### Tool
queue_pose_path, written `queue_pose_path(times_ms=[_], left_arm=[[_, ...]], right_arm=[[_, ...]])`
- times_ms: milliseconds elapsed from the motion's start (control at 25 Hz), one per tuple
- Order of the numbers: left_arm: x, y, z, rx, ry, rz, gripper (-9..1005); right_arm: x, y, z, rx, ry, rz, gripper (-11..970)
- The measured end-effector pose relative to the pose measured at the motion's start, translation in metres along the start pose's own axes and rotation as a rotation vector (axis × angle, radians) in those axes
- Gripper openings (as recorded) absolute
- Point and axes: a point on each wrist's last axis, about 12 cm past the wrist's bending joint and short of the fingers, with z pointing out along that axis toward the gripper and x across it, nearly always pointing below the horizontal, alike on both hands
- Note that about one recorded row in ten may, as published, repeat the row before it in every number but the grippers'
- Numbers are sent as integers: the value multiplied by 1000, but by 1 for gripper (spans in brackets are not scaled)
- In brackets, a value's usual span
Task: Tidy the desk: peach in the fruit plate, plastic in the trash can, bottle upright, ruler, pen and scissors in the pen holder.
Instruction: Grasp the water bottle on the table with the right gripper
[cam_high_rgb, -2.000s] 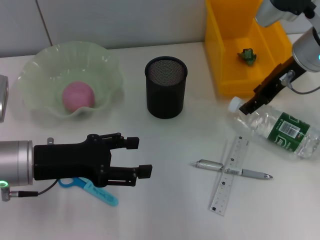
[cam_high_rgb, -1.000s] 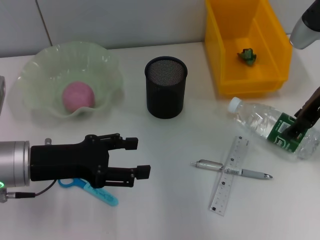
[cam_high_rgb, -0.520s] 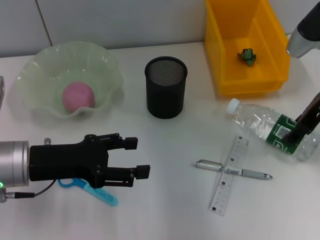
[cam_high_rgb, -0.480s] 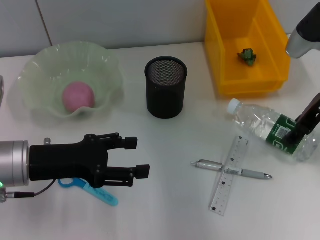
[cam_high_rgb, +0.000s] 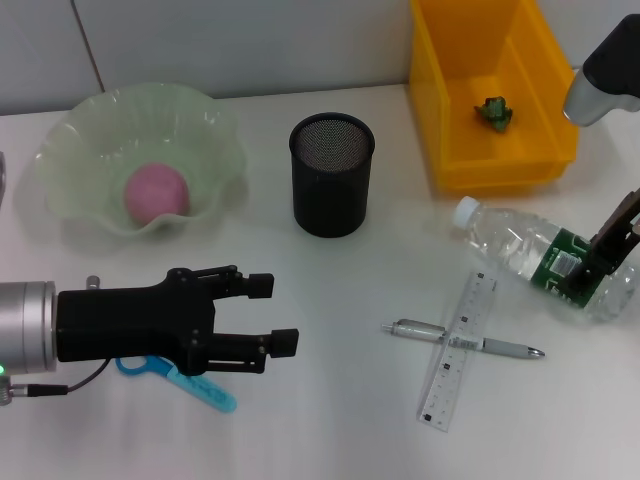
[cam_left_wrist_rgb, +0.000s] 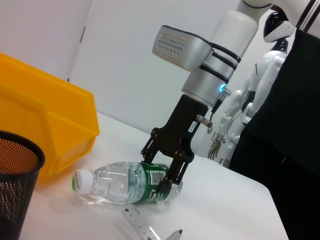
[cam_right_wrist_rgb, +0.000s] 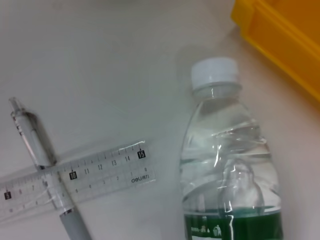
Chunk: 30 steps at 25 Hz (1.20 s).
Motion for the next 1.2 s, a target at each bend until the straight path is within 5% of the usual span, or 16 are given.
queue_pose_path(times_ms=[1200], left_arm=[[0,0,2,3,-4,-1,864]], right_arm=[[1,7,16,-18,12,-18,730]])
